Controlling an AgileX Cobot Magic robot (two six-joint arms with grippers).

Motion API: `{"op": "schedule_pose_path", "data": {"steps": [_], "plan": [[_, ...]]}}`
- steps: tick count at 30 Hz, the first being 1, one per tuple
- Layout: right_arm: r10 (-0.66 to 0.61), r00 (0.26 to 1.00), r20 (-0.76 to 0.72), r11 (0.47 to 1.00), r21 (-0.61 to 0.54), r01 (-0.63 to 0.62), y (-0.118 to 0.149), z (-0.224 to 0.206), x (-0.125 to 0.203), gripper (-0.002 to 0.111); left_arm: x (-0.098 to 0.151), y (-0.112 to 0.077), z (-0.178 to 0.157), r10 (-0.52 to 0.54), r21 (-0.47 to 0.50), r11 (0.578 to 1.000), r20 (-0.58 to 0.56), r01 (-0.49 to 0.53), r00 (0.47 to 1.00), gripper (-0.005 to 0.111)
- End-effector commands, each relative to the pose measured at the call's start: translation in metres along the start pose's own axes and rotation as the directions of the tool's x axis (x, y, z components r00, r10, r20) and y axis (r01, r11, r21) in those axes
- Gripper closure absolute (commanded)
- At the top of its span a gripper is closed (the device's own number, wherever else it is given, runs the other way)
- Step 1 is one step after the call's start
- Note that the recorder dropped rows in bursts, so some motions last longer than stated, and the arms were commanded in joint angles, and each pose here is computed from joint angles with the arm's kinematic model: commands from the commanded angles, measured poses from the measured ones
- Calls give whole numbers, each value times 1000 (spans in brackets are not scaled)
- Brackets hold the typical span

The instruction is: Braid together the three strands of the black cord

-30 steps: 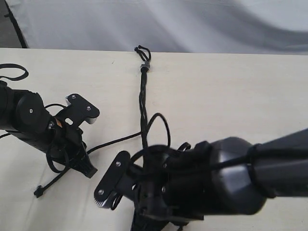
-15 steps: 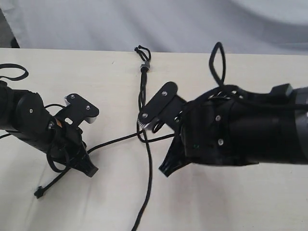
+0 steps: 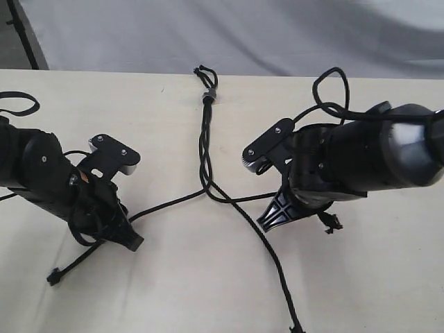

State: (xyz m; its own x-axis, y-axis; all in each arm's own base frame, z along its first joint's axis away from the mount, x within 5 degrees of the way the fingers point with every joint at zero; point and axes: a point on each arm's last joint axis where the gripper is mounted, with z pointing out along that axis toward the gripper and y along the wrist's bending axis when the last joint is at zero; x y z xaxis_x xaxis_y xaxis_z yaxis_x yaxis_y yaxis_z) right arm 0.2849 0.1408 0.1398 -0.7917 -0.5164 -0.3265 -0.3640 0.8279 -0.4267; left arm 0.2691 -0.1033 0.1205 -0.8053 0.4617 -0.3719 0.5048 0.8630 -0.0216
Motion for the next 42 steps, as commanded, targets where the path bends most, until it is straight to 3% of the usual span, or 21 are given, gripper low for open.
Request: {"op": "schedule_pose_path", "data": {"steps": [1,5,7,11,16,19,26,33,38,42], "plan": [[48,999,-2,998,31,-48,-3,4,2,77,3,-1,2,-55,16,998,-15,55,998,57],[71,997,-2,995,64,-71,-8,2,0,49,0,-1,1,-56,16,998,-8,57,998,44],[77,997,-14,992,104,-75,-12,-1,-2,43,-3,-3,-3,-82,42,996,-19,83,996,42],[83,996,-35,966,246,-72,-27,-5,-4,42,-11,-18,-21,-98,170,980,-56,106,994,41],[211,977,39,918,335,-212,-56,-3,-5,42,-23,-58,-47,-42,292,956,56,24,998,41],[270,962,51,909,316,-272,-75,2,-3,42,-31,-90,-50,12,314,949,103,-44,995,41],[461,887,24,866,207,-455,-121,23,14,42,-66,-158,-29,73,380,919,87,-101,994,41],[479,877,17,872,99,-479,-131,31,18,42,-92,-201,12,137,329,939,-101,-97,985,41],[481,876,48,874,53,-483,-129,31,14,42,-99,-219,27,126,193,977,-186,-89,974,41],[486,873,53,872,41,-488,-128,31,13,42,-98,-229,33,145,171,979,-211,-110,967,41]]}}
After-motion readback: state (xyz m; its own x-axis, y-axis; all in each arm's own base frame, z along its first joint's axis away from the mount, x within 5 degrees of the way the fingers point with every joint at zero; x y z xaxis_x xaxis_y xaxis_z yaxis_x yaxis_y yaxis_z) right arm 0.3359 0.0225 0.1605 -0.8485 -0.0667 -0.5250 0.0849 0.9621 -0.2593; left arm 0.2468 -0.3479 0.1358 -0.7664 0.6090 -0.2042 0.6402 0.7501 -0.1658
